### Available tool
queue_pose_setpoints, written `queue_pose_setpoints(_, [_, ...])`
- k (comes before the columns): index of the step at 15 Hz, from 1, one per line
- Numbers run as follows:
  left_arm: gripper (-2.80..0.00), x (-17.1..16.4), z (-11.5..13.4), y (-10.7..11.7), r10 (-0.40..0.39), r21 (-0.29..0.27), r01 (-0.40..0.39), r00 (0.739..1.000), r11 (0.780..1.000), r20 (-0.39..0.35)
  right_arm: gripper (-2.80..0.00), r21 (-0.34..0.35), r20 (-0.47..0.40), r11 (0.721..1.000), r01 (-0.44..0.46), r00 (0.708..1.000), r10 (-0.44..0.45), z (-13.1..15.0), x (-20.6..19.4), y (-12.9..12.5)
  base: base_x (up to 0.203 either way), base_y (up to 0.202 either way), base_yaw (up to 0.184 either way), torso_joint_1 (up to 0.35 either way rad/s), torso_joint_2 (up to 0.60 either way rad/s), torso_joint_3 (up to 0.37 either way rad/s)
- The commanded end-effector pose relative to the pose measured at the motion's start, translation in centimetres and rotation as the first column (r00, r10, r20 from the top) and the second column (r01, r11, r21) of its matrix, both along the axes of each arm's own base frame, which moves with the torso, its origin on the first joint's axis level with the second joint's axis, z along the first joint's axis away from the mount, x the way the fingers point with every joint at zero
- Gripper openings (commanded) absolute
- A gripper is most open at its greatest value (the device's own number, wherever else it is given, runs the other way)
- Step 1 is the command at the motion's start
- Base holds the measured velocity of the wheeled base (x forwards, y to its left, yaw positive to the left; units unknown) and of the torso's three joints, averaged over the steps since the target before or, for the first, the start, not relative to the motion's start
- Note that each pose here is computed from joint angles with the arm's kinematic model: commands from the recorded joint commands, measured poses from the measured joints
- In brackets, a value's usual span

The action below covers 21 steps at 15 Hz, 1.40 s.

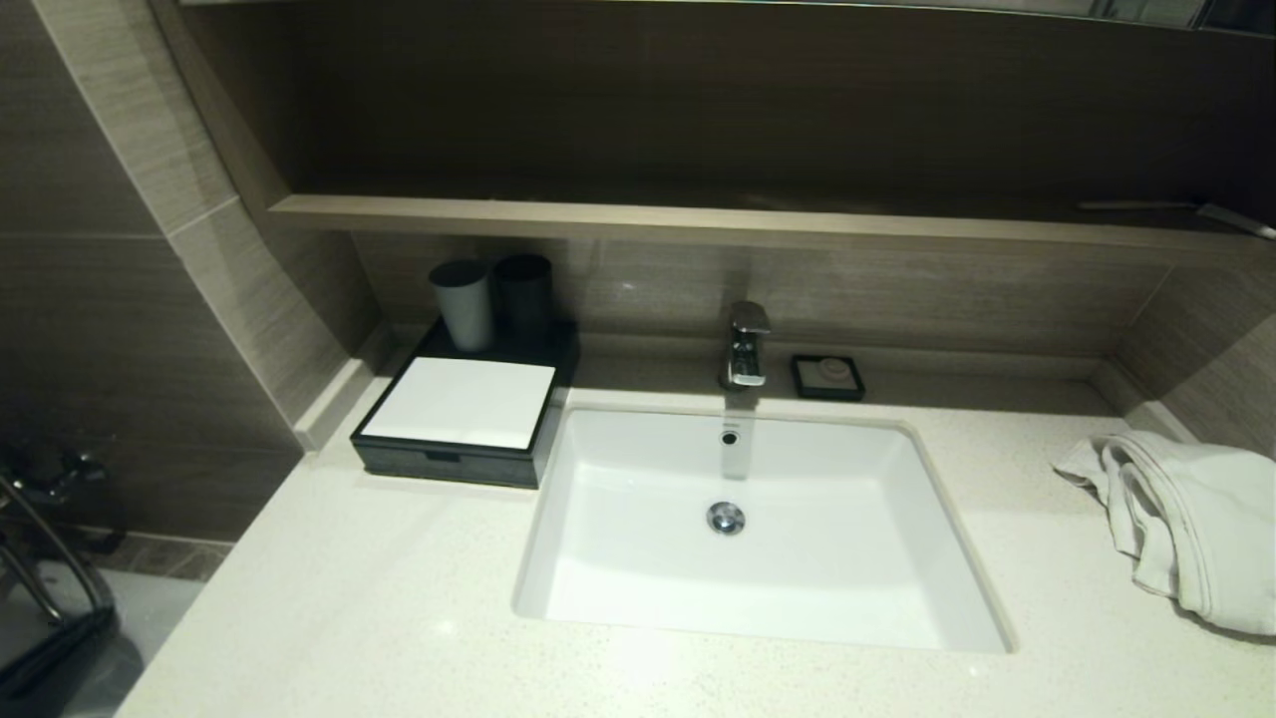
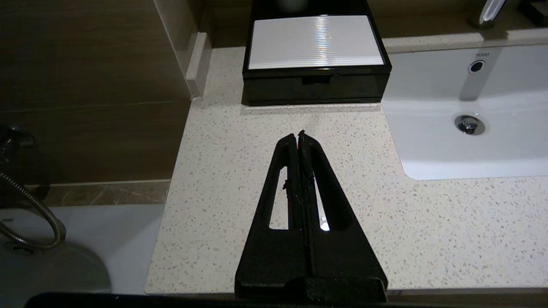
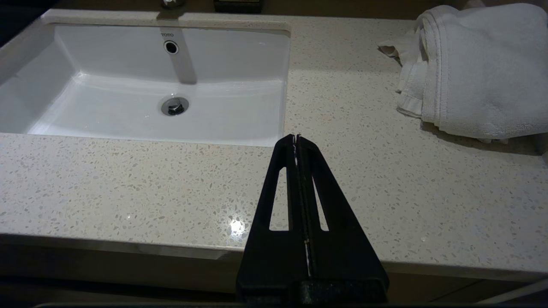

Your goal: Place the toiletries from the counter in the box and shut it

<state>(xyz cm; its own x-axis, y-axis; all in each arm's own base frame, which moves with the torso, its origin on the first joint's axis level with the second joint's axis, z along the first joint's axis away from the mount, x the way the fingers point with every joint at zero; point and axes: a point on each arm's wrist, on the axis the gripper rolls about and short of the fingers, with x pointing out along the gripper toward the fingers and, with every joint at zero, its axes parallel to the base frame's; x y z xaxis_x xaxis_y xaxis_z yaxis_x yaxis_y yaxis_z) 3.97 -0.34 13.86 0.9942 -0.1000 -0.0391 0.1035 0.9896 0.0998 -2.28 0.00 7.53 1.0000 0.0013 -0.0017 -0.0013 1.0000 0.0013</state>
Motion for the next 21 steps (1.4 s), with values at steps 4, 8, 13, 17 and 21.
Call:
queue_pose_setpoints(4, [-2.8,-1.8,-0.8,0.1,-0.006,-0.006,0.007,0.999,1.0,0.04,-2.8,0.0,0.0,1.0,0.0,1.0,0.0,0.0,0.0,0.0,0.0,0.0,0.0,0.0,0.0,0.0])
queue_pose_setpoints(8, [-2.8,-3.0,-1.3,0.2,-0.03,-0.01,0.031,0.998,0.999,0.06,-2.8,0.0,0.0,1.0,0.0,1.0,0.0,0.0,0.0,0.0,0.0,0.0,0.0,0.0,0.0,0.0])
queue_pose_setpoints(13, [-2.8,-3.7,-2.3,0.2,-0.032,-0.009,0.032,0.999,0.999,0.027,-2.8,0.0,0.0,1.0,0.0,1.0,0.0,0.0,0.0,0.0,0.0,0.0,0.0,0.0,0.0,0.0])
queue_pose_setpoints(17, [-2.8,-3.8,-2.0,0.2,-0.03,-0.01,0.03,0.999,0.999,0.039,-2.8,0.0,0.0,1.0,0.0,1.0,0.0,0.0,0.0,0.0,0.0,0.0,0.0,0.0,0.0,0.0])
queue_pose_setpoints(21, [-2.8,-3.7,-2.3,0.2,-0.046,-0.01,0.047,0.998,0.999,0.029,-2.8,0.0,0.0,1.0,0.0,1.0,0.0,0.0,0.0,0.0,0.0,0.0,0.0,0.0,0.0,0.0])
